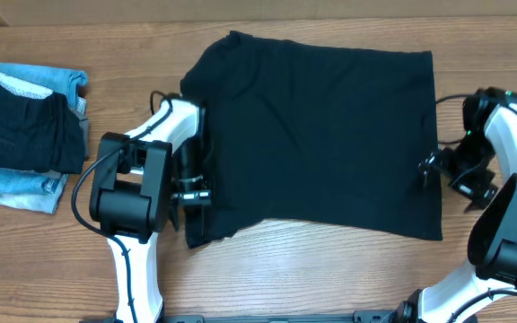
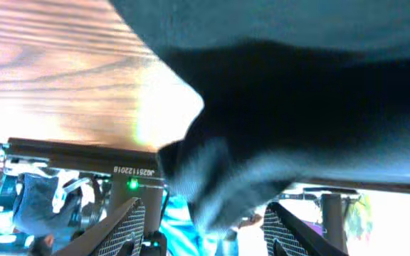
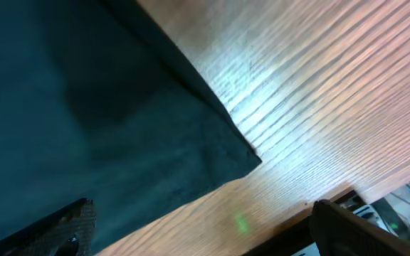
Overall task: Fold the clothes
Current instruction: 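Grasp the t-shirt's top corners with both grippers to smooth it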
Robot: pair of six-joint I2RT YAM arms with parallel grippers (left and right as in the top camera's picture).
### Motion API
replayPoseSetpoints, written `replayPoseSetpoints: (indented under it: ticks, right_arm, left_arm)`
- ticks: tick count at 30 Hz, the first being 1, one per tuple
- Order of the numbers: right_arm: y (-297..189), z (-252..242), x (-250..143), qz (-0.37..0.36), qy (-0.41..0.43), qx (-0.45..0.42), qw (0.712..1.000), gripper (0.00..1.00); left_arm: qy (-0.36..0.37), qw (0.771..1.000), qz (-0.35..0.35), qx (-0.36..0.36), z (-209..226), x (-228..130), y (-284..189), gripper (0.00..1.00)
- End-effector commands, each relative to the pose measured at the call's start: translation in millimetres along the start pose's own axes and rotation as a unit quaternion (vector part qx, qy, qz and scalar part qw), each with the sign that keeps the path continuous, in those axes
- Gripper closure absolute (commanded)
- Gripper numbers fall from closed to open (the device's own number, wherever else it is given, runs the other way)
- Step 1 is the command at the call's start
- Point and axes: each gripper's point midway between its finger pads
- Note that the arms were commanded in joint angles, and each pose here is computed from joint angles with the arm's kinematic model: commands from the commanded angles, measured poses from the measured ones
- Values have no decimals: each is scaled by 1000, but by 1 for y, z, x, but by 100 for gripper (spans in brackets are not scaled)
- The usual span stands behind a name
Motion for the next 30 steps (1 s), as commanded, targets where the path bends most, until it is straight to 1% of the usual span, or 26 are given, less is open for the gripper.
replayPoseSetpoints:
  ticks: [1, 2, 3, 5, 6, 7, 8, 9, 10, 11, 12, 13, 14, 15, 16, 17, 18, 20, 21, 22, 23, 24, 25, 26, 28, 30]
  right_arm:
    - [-30, 0, 16, -46, -4, 15, 999, 0]
    - [-33, 12, 18, -49, -36, 47, 997, 0]
    - [-38, 31, 19, -55, -86, 101, 990, 0]
    - [-48, 63, 23, -77, -149, 187, 968, 0]
    - [-53, 72, 28, -93, -163, 212, 959, 0]
    - [-56, 77, 36, -111, -166, 224, 954, 3]
    - [-59, 80, 42, -125, -168, 227, 951, 8]
    - [-62, 82, 51, -144, -170, 228, 948, 20]
    - [-65, 86, 57, -161, -174, 233, 943, 27]
    - [-70, 93, 63, -178, -180, 241, 937, 50]
    - [-77, 104, 73, -208, -194, 247, 927, 78]
    - [-84, 118, 81, -237, -211, 245, 916, 96]
    - [-88, 125, 84, -251, -221, 241, 911, 96]
    - [-91, 134, 87, -266, -231, 237, 905, 96]
    - [-96, 146, 89, -283, -245, 235, 897, 96]
    - [-97, 158, 87, -291, -258, 237, 890, 96]
    - [-96, 165, 85, -294, -267, 235, 887, 96]
    - [-88, 171, 82, -297, -275, 202, 892, 96]
    - [-86, 172, 82, -300, -277, 187, 893, 96]
    - [-85, 170, 84, -304, -276, 175, 895, 96]
    - [-85, 170, 84, -305, -275, 173, 895, 96]
    - [-85, 170, 84, -305, -275, 174, 895, 96]
    - [-85, 170, 85, -305, -275, 173, 895, 96]
    - [-85, 169, 85, -305, -275, 172, 895, 96]
    - [-85, 168, 85, -305, -273, 166, 897, 96]
    - [-84, 167, 85, -305, -273, 166, 897, 96]
  left_arm:
    - [22, 995, -89, -44, -12, 7, -52, 42]
    - [28, 991, -120, -59, -17, 10, -70, 42]
    - [32, 986, -148, -74, -21, 12, -87, 42]
    - [42, 968, -220, -111, -31, 22, -128, 43]
    - [51, 952, -270, -135, -39, 29, -155, 46]
    - [81, 923, -339, -163, -50, 37, -192, 48]
    - [105, 901, -383, -173, -55, 41, -216, 47]
    - [121, 880, -422, -183, -61, 45, -237, 43]
    - [139, 843, -480, -201, -70, 54, -269, 37]
    - [143, 813, -521, -215, -78, 62, -292, 44]
    - [144, 779, -565, -229, -86, 75, -318, 50]
    - [138, 760, -592, -230, -89, 86, -332, 50]
    - [127, 740, -620, -227, -91, 100, -346, 55]
    - [121, 729, -636, -225, -93, 110, -353, 55]
    - [127, 711, -655, -222, -98, 122, -362, 45]
    - [138, 688, -677, -220, -108, 138, -372, 35]
    - [140, 677, -687, -222, -115, 151, -375, 34]
    - [140, 664, -698, -227, -131, 184, -372, 39]
    - [144, 661, -702, -225, -141, 206, -364, 44]
    - [150, 659, -704, -220, -150, 226, -354, 53]
    - [152, 660, -703, -217, -156, 242, -344, 59]
    - [152, 664, -700, -215, -159, 250, -338, 65]
    - [148, 672, -694, -210, -160, 261, -327, 73]
    - [140, 679, -692, -201, -157, 268, -320, 76]
    - [117, 703, -680, -171, -144, 278, -305, 80]
    - [121, 724, -662, -150, -139, 279, -290, 83]
Point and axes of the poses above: each gripper's point midway between its finger pads, its own y axis out along the fingers, its own z axis along the line the jaws close on, x = y × z, and after that the axes turned 11 degrees about -y, right-handed
